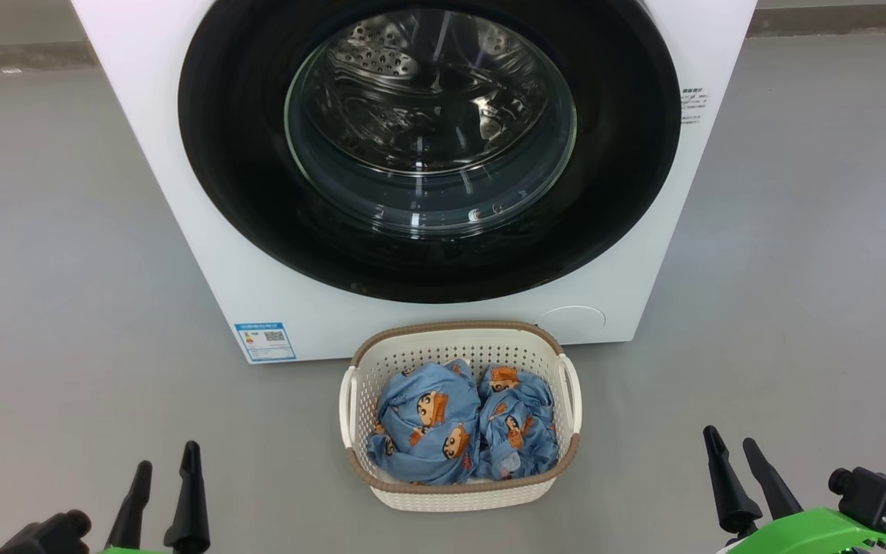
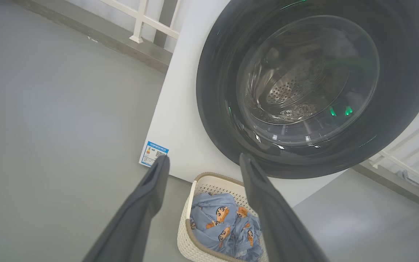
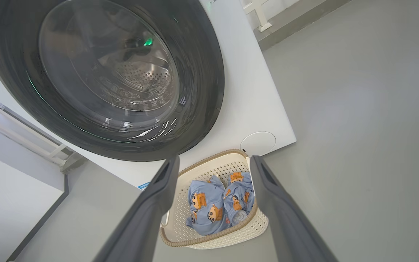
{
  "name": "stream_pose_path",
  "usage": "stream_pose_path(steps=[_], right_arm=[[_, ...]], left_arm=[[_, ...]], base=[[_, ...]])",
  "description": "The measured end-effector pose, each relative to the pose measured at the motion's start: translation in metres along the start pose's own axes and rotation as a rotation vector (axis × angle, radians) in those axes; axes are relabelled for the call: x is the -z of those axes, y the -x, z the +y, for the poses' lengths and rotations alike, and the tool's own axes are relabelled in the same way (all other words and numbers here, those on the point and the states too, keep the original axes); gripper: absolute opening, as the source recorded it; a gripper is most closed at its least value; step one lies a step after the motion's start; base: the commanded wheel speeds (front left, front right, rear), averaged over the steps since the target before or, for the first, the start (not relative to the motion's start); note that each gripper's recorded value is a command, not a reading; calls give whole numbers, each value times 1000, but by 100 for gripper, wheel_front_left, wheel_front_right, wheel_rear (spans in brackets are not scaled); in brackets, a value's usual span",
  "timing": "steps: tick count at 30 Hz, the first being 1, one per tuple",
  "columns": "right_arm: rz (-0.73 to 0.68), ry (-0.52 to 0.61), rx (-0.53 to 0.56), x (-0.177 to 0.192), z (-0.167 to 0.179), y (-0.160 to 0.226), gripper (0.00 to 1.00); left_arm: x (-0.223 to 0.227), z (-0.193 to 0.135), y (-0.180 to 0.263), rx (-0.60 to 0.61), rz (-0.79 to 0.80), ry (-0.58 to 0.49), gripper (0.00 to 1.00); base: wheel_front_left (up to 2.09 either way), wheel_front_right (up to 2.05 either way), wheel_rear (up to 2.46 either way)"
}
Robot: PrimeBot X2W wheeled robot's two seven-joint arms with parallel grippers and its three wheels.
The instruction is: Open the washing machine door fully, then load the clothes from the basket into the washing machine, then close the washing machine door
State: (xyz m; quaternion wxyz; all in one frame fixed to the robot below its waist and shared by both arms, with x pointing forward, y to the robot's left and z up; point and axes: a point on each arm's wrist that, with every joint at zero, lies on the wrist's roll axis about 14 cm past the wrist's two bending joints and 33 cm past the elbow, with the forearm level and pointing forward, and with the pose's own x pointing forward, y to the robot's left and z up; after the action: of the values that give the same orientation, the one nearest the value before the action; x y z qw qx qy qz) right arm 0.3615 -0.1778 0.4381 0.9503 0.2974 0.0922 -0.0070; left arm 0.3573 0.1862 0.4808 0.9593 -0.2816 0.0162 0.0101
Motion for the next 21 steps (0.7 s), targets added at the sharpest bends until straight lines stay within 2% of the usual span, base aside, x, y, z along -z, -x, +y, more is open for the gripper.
stream_pose_path(steps=[21], right_arm=[[-18,221,-31,-2,4,-2,100]], left_arm=[[-2,-9,-2,50,-21,-234,100]], base=[[0,0,0]])
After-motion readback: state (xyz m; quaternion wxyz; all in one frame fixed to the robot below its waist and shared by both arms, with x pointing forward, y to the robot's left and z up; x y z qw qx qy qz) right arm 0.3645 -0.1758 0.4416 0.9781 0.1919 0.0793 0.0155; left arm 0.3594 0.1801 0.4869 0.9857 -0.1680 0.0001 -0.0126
